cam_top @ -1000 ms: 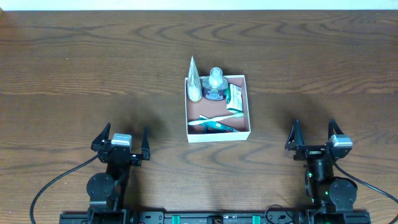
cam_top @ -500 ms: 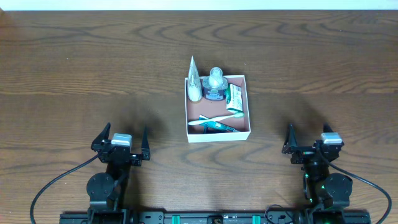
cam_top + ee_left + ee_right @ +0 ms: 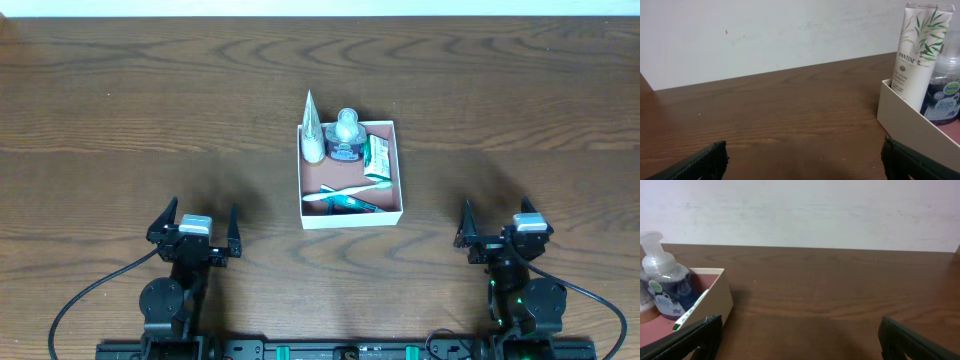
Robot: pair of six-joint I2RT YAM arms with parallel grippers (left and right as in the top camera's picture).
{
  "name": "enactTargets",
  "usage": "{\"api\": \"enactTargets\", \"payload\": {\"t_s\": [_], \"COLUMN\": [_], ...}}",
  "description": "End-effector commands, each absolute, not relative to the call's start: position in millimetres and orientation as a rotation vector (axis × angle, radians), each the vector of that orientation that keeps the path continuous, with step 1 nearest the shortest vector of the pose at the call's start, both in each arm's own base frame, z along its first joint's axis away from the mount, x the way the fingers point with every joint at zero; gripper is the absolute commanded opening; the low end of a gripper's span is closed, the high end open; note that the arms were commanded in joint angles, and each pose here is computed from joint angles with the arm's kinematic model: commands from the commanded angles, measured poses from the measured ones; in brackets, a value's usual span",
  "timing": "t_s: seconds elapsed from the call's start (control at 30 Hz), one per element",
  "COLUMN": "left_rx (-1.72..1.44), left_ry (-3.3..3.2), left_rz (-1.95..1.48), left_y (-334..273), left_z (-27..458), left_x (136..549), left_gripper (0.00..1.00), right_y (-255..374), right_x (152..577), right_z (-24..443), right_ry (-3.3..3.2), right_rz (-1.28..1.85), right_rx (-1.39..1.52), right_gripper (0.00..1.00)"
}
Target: Pack container
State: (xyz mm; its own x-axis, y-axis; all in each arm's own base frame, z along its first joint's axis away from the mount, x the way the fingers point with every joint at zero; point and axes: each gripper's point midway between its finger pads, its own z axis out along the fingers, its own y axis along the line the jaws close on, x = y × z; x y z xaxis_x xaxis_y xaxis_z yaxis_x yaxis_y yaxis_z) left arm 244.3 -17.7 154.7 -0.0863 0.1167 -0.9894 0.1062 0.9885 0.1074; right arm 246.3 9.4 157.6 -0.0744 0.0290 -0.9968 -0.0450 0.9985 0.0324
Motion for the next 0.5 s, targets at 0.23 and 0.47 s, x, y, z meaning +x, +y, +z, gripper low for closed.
{"api": "enactTargets", "payload": {"t_s": [0.23,0.47], "left_rx": [0.175,0.175], "left_ry": [1.706,1.706], "left_rz": [-0.007,-0.007], "left_y": [-19.0,-19.0], "left_z": [139.1,139.1], "left_x": [243.4,243.4], "left_gripper": [0.98,0.98], "right_y": [11.0,11.0], "right_x": [246.0,246.0], "right_z": [157.4,157.4], "right_ry": [1.642,1.642], "right_rz": [0.047,0.047], "right_rx": [-0.037,-0.037], "right_gripper": [0.99,0.99]}}
